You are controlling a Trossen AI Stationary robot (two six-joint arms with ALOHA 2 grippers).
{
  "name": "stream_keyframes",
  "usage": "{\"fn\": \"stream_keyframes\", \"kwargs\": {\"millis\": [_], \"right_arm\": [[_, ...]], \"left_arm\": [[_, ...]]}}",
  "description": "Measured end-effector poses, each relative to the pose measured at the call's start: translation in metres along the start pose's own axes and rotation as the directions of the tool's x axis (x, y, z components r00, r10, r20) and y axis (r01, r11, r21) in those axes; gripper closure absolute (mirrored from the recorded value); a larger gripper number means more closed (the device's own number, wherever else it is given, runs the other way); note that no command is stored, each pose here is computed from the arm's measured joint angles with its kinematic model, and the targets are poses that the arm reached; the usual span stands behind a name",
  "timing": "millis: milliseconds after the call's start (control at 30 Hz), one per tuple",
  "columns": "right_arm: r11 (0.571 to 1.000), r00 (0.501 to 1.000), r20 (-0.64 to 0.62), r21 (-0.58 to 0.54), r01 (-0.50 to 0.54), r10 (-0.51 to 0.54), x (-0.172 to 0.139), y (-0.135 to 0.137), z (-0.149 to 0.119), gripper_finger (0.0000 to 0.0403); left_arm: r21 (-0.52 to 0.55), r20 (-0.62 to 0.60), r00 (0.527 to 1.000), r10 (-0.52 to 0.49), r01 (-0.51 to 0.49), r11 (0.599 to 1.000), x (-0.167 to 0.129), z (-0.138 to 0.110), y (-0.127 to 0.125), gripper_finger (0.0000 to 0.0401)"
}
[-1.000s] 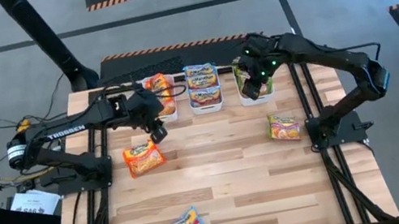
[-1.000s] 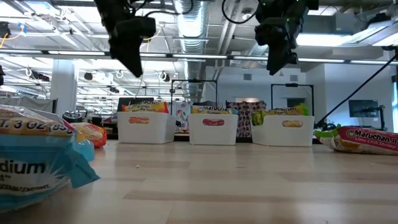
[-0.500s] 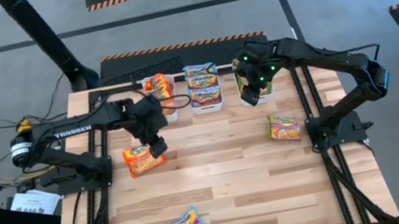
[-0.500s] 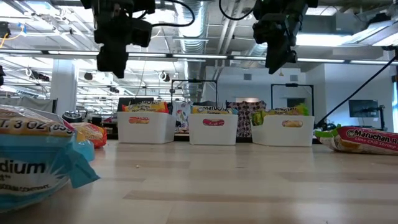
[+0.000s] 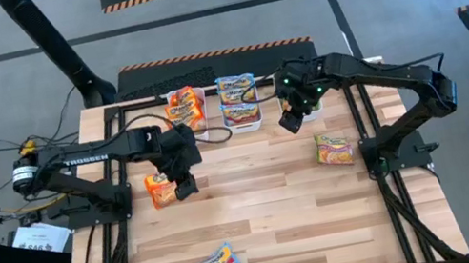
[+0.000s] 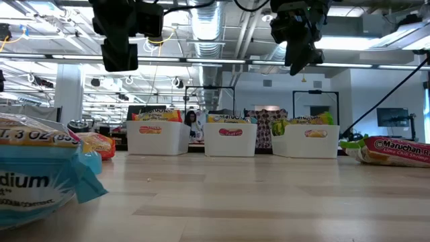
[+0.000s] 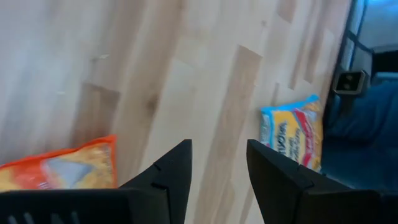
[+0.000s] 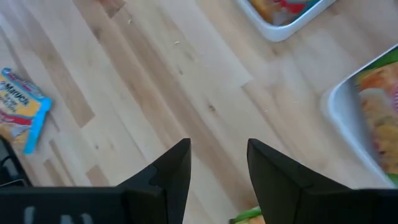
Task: Sort Maruchan noodles
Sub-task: Put the blue noodle pack into the center white bin
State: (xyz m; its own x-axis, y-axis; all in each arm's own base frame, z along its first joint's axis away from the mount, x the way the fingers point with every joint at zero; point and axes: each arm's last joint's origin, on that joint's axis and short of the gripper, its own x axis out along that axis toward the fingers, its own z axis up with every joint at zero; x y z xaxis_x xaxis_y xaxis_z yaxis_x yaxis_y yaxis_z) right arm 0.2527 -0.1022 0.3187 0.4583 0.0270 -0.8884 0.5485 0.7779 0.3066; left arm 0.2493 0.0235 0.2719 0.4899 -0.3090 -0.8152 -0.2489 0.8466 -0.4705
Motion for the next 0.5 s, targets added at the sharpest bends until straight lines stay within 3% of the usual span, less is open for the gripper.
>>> {"fn": "stream_keyframes", "kwargs": {"millis": [200, 400, 500], "right_arm": [[1.0, 1.0, -0.021, 0.02, -0.023, 0.023, 0.003, 0.017, -0.006, 0.022], [0.998, 0.997, -0.051, 0.038, -0.048, 0.05, 0.007, 0.039, -0.016, 0.022], [0.997, 0.996, -0.068, 0.043, -0.062, 0.065, 0.009, 0.05, -0.023, 0.022]], "left_arm": [[0.003, -0.055, 0.998, -0.04, 0.04, 0.999, 0.013, -0.005, -0.016, 0.0246], [-0.096, -0.159, 0.985, -0.063, 0.048, 0.994, 0.049, -0.011, -0.037, 0.0217], [-0.081, -0.191, 0.979, -0.077, 0.062, 0.995, 0.067, -0.018, -0.054, 0.0218]]}}
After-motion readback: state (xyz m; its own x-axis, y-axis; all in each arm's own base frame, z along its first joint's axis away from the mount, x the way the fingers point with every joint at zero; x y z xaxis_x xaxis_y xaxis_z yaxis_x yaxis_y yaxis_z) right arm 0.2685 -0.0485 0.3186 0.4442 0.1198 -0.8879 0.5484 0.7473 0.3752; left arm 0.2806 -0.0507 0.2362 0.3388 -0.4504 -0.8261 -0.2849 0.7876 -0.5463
